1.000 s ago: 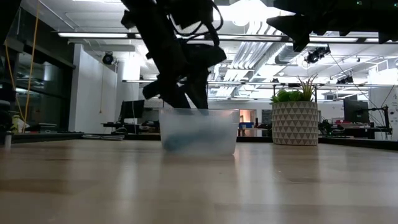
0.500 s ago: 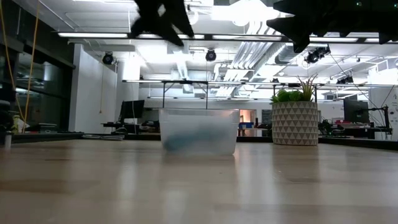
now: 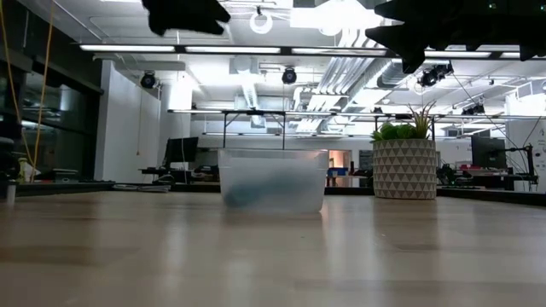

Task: Pick and place USB-C Cables
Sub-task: Put the white charger cable into the transparent bin

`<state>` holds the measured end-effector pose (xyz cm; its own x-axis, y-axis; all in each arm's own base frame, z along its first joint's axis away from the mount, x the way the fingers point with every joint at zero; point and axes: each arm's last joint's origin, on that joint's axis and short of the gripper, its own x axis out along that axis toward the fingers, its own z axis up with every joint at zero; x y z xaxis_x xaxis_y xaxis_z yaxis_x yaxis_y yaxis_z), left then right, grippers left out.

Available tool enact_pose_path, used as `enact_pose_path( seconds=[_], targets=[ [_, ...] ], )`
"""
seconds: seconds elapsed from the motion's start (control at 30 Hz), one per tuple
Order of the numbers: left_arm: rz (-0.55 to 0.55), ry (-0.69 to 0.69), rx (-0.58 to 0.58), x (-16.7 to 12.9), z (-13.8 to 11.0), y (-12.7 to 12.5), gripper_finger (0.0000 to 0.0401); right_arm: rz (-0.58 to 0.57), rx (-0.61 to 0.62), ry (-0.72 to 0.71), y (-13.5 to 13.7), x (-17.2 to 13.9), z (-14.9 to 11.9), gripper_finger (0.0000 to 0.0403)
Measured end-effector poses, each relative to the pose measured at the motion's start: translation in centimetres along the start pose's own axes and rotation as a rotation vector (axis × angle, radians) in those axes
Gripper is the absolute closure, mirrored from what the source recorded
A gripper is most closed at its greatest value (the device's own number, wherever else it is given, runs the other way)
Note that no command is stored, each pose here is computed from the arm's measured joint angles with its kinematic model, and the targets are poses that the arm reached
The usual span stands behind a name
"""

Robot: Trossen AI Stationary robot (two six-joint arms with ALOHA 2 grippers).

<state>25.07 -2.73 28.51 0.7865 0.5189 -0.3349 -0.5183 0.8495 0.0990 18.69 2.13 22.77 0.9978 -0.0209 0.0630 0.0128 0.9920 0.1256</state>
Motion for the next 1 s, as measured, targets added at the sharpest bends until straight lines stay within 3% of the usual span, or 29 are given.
enact_pose_path(
  seconds=[0.2, 0.33, 0.43, 0.63, 0.83, 1.0],
  targets=[
    [0.004, -0.024, -0.051, 2.4, -4.7, 4.8, 0.0227, 0.0, 0.0, 0.0, 0.0, 0.1, -0.1, 0.0208],
    [0.192, 0.104, 0.029, 3.6, -6.1, 8.5, 0.0227, -0.028, -0.008, 0.0, -0.1, 0.2, -0.2, 0.0208],
    [0.366, 0.208, 0.043, 4.4, -5.7, 10.8, 0.0227, -0.069, -0.012, -0.001, -0.2, 0.2, -0.2, 0.0208],
    [0.632, 0.478, -0.1, 6.8, -4.3, 15.4, 0.0227, -0.089, -0.017, -0.002, -0.4, 0.2, -0.2, 0.0208],
    [0.836, 0.843, -0.195, 10.1, -5.4, 20.2, 0.0231, -0.093, -0.005, 0.006, -0.5, 0.3, -0.3, 0.0208],
    [0.938, 0.91, -0.298, 12.0, -7.6, 22.6, 0.0237, -0.094, -0.007, 0.02, -0.5, 0.3, -0.4, 0.0208]
  ],
)
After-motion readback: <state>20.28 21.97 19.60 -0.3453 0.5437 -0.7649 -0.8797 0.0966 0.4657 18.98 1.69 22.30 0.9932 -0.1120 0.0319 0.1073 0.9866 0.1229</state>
